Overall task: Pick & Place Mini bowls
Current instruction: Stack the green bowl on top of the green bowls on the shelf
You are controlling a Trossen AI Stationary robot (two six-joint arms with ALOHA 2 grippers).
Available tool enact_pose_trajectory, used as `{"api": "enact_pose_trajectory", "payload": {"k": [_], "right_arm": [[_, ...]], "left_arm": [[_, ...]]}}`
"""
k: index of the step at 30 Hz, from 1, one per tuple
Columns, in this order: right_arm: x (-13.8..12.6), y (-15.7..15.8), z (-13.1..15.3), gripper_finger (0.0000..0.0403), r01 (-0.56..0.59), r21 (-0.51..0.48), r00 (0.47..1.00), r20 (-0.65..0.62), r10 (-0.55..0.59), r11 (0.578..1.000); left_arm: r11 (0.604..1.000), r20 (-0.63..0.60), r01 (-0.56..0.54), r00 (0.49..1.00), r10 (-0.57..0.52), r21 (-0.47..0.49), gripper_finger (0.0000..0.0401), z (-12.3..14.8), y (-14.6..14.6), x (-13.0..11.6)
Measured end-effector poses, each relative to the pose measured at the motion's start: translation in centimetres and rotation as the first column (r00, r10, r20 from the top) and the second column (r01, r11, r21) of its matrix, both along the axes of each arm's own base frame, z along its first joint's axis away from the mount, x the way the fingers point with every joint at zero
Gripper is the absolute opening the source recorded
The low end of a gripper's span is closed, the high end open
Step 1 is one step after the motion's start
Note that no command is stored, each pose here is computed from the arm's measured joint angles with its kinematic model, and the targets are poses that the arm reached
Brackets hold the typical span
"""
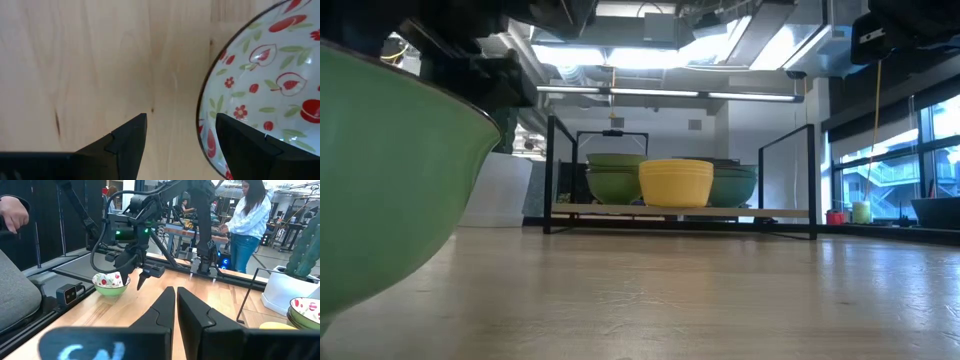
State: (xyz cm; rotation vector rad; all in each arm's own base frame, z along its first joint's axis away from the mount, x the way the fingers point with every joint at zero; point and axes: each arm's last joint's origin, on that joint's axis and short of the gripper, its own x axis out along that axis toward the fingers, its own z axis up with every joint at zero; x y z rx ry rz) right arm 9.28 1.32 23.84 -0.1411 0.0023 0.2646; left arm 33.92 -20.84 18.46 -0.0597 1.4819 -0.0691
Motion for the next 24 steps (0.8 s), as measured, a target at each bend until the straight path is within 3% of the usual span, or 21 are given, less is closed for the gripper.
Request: {"api": "enact_pose_trajectory", "payload": {"k": [11,15,21,24], "right_arm": [[0.0,0.0,0.0,0.0022,0.0,0.001,1.0,-0.001,0.0,1.0],[0.0,0.0,0.0,0.0022,0.0,0.001,1.0,-0.001,0.0,1.0],[0.0,0.0,0.0,0.0022,0.0,0.0,1.0,0.0,0.0,1.0],[0.0,0.0,0.0,0.0022,0.0,0.0,1.0,-0.001,0.0,1.0]], "left_arm": [[0.997,-0.036,0.068,0.997,-0.069,-0.036,0.0217,-1.5,-0.4,0.4],[0.994,-0.045,0.095,0.994,-0.098,-0.056,0.0163,-1.5,-0.5,0.3],[0.975,-0.05,0.183,0.98,-0.19,-0.122,0.0027,-1.4,-0.6,0.3],[0.962,-0.041,0.23,0.97,-0.238,-0.145,0.0013,-1.1,-0.5,0.5]]}}
